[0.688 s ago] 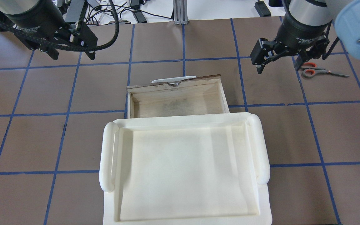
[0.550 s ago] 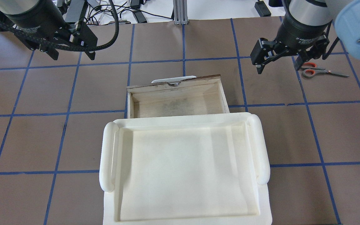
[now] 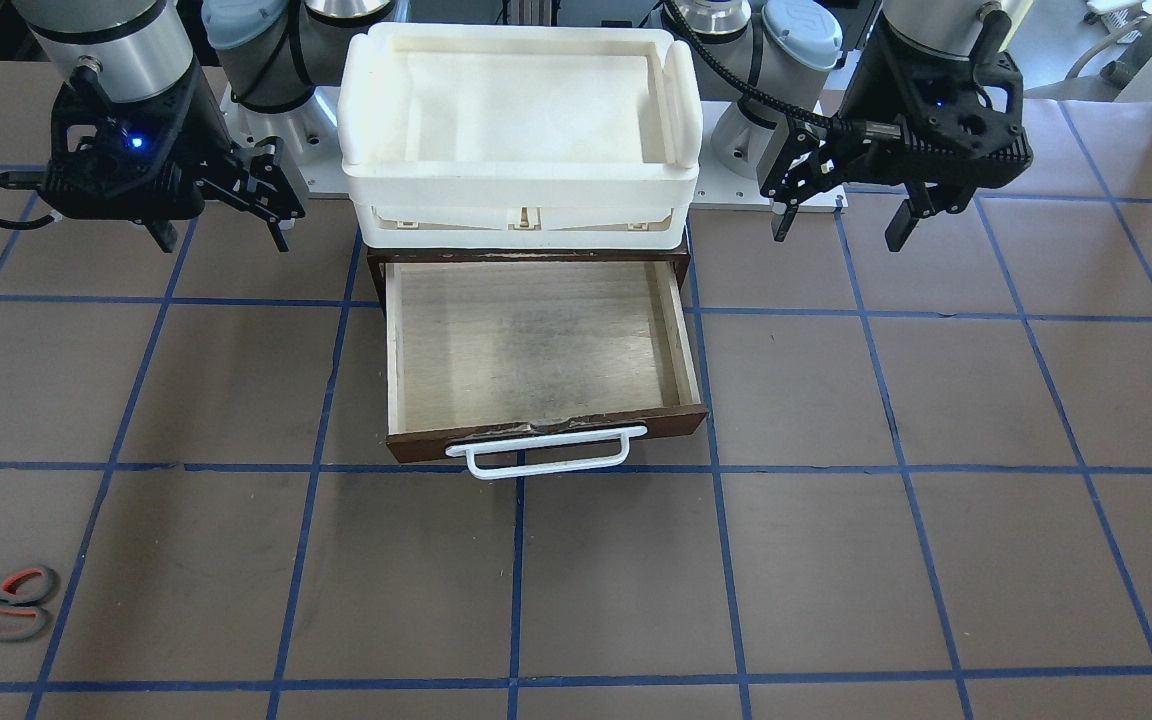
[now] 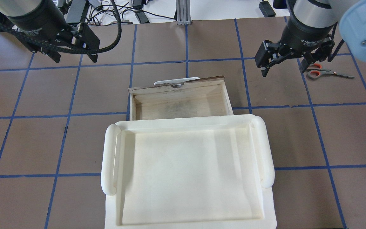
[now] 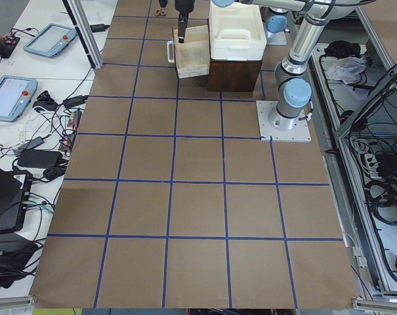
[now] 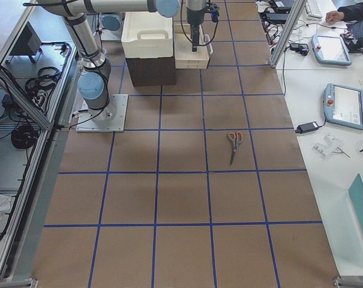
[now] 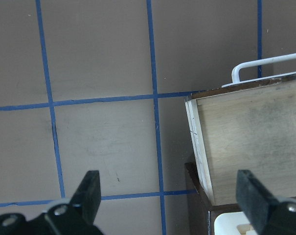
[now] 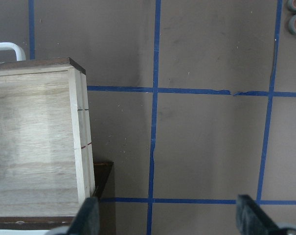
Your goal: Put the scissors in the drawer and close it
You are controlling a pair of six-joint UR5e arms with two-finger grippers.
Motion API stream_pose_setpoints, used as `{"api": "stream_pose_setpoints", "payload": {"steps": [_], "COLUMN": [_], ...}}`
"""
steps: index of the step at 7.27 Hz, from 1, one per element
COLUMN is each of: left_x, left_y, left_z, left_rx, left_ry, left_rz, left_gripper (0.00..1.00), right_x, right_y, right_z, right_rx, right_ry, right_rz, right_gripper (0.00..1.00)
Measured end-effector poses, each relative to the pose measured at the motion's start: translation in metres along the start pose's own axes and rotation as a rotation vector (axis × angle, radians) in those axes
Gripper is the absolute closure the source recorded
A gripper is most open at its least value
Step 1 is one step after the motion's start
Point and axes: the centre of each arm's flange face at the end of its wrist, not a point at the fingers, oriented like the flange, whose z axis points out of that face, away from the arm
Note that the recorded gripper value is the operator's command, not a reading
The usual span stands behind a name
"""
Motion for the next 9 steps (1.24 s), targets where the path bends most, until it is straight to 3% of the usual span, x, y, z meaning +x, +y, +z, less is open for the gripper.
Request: {"api": "stream_pose_setpoints", "payload": {"steps": [9], "left_x": [0.0], "left_y": [0.0006], "left_z": [0.0004], "left_rx": [-0.001], "left_ry": [-0.001], "left_rz": [0.0], "left_gripper": [0.0], "right_x": [-0.0006], "right_y": [-0.0025], "right_z": [0.0039], "right_rx": [-0.002], "right_ry": [-0.007], "right_rz": [-0.006], "right_gripper": [0.0]}}
